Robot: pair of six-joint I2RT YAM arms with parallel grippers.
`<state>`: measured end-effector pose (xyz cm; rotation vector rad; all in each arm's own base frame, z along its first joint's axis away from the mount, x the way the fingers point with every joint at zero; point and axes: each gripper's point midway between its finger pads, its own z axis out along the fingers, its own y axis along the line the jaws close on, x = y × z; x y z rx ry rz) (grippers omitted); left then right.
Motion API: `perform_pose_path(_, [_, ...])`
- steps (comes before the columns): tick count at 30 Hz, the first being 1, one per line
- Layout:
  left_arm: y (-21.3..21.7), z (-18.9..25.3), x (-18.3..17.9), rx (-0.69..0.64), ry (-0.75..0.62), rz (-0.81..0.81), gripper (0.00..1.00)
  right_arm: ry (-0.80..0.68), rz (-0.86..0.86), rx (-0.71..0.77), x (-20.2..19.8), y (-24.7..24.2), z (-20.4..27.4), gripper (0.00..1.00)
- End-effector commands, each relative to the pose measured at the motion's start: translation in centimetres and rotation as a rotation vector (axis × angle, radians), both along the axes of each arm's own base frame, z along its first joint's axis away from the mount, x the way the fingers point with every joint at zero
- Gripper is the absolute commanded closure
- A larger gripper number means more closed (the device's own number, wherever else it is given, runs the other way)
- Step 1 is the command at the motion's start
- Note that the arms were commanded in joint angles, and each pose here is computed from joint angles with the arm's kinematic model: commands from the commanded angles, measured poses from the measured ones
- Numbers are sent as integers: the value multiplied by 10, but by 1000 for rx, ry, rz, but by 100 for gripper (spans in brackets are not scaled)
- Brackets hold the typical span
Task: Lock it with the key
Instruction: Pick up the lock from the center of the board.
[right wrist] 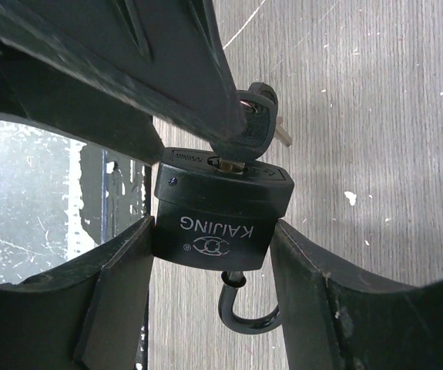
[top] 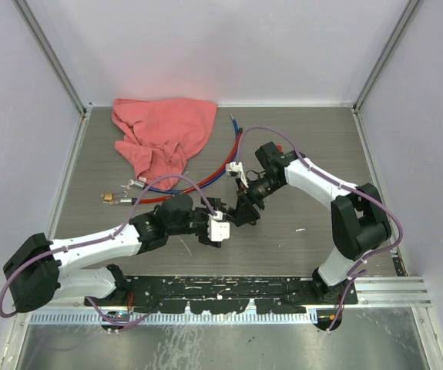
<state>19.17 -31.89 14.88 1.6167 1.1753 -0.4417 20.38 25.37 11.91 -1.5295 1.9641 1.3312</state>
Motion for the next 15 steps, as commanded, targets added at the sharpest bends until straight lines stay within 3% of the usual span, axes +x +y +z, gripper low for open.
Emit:
perform_pose_path(1, [-23,29,8,-87,-83,-25,21,-17,43,126,0,13,33,98])
perform_pose_path(15, [-42,13,21,-23,-75,-5,43,0,63,128,-4,12,32,97])
